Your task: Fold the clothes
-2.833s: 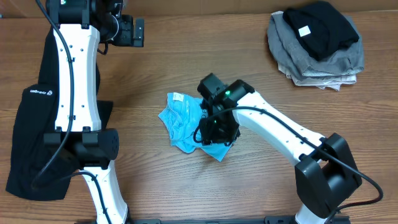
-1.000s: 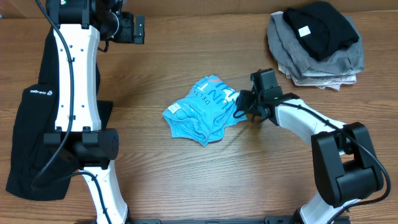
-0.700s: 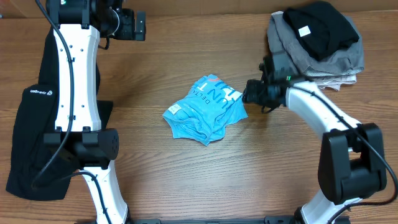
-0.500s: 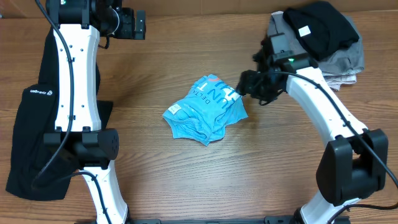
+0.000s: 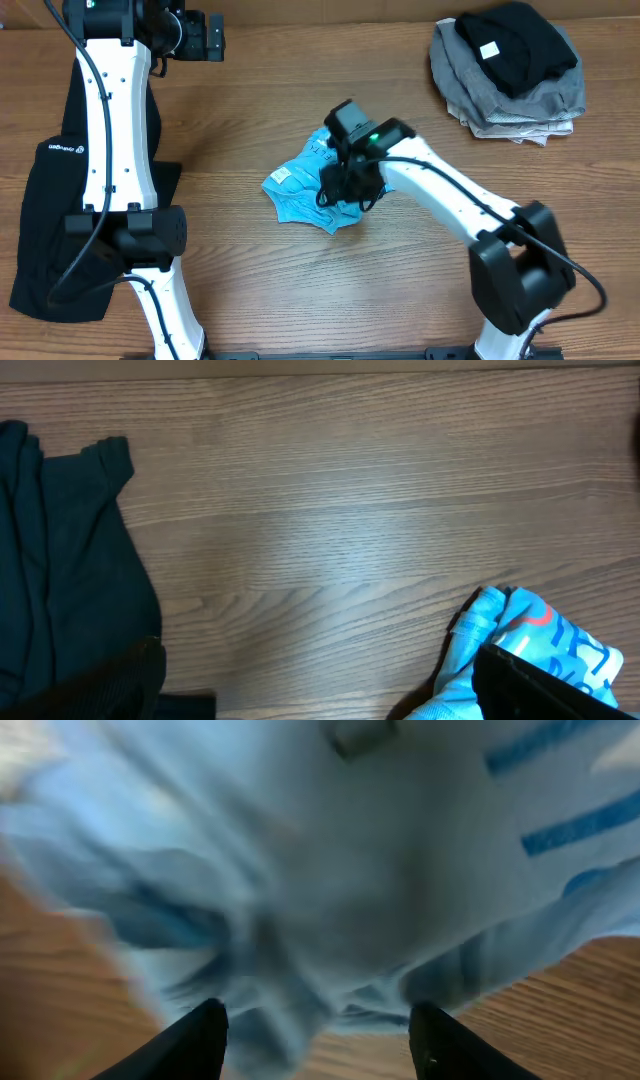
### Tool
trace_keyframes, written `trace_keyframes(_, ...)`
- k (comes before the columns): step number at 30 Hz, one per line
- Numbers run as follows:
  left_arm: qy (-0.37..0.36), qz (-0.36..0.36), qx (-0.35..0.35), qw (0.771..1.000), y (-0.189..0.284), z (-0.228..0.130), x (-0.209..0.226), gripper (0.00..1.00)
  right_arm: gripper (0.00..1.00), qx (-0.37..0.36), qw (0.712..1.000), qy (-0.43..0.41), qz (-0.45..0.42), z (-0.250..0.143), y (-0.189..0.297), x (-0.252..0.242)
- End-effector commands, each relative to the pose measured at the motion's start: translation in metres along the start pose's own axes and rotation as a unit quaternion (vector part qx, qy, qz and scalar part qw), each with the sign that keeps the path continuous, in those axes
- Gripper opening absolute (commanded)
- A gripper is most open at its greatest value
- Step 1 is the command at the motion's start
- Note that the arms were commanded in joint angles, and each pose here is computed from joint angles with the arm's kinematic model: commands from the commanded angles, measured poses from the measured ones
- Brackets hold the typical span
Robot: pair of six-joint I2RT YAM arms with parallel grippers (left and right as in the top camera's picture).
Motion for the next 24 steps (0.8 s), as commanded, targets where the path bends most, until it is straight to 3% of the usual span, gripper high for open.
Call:
trace_keyframes(1,-0.009,0.000,-0.014,1.000,0.008,0.003,0.001,1.00,0.62,0.021,0.998,-0.027,-0.052,-0.005,-0.028,-0.019)
trace_keyframes(9,-0.009,0.000,-0.014,1.000,0.008,0.003,0.001,1.00,0.62,0.045,0.993,-0.080,-0.076,-0.009,-0.051,-0.057)
trace_keyframes(15,-0.009,0.000,-0.014,1.000,0.008,0.003,0.001,1.00,0.61,-0.042,0.982,-0.145,-0.116,0.030,-0.040,-0.113)
trace_keyframes(20,-0.009,-0.002,-0.015,1.000,0.008,0.003,0.001,1.00,0.56,-0.111,0.973,-0.186,-0.082,0.063,-0.029,-0.152)
trace_keyframes(24,-0.009,-0.002,-0.015,1.000,0.008,0.003,0.001,1.00,0.56,-0.130,0.970,-0.206,0.009,0.083,-0.015,-0.167)
Point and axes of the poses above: each gripper's point midway between its finger pads, its own y axis back along the fingers, its own x axis along the line the jaws close on, z = x × y, the point moved 10 cm from there along y, back along the fingers, and after that the axes turned 10 degrees about -y, right-handed, at the moved point
